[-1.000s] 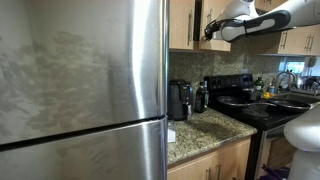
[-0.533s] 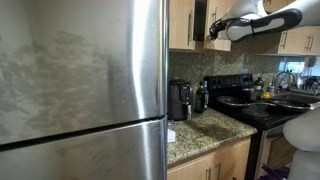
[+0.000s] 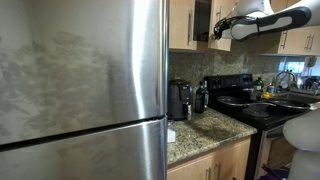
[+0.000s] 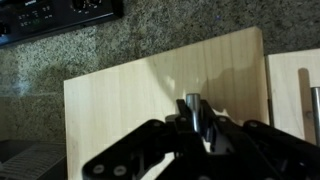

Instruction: Open the right door of the cabinet above the air fryer

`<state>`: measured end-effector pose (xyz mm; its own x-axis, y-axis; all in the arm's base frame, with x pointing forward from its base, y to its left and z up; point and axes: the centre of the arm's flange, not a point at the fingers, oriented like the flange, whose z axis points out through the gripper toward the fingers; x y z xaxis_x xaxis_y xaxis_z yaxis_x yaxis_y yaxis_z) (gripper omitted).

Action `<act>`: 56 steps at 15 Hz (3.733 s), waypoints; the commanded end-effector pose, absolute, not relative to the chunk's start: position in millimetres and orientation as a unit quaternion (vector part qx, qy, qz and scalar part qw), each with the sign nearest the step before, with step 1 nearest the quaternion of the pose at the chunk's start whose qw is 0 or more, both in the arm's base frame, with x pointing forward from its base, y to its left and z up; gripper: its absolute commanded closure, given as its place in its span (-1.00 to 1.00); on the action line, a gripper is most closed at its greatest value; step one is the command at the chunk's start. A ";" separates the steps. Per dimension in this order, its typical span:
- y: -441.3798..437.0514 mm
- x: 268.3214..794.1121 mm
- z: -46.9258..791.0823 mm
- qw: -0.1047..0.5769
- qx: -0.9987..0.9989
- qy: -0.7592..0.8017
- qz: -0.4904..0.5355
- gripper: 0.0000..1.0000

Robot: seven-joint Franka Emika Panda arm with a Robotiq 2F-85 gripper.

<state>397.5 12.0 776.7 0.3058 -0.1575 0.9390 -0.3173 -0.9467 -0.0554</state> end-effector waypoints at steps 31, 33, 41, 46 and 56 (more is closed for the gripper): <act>-209.0 188.6 759.7 0.254 0.721 -0.360 0.535 0.99; -233.2 169.1 759.8 0.287 0.694 -0.402 0.524 0.99; -169.2 176.0 698.2 0.145 0.792 -0.385 0.451 -0.19; -81.9 186.7 650.0 0.050 0.868 -0.334 0.365 -0.99; 69.7 189.3 782.4 -0.011 0.868 -0.078 0.491 -1.00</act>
<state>152.2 64.0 741.2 0.5508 -0.2658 0.7912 -0.2067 -0.9619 -0.1792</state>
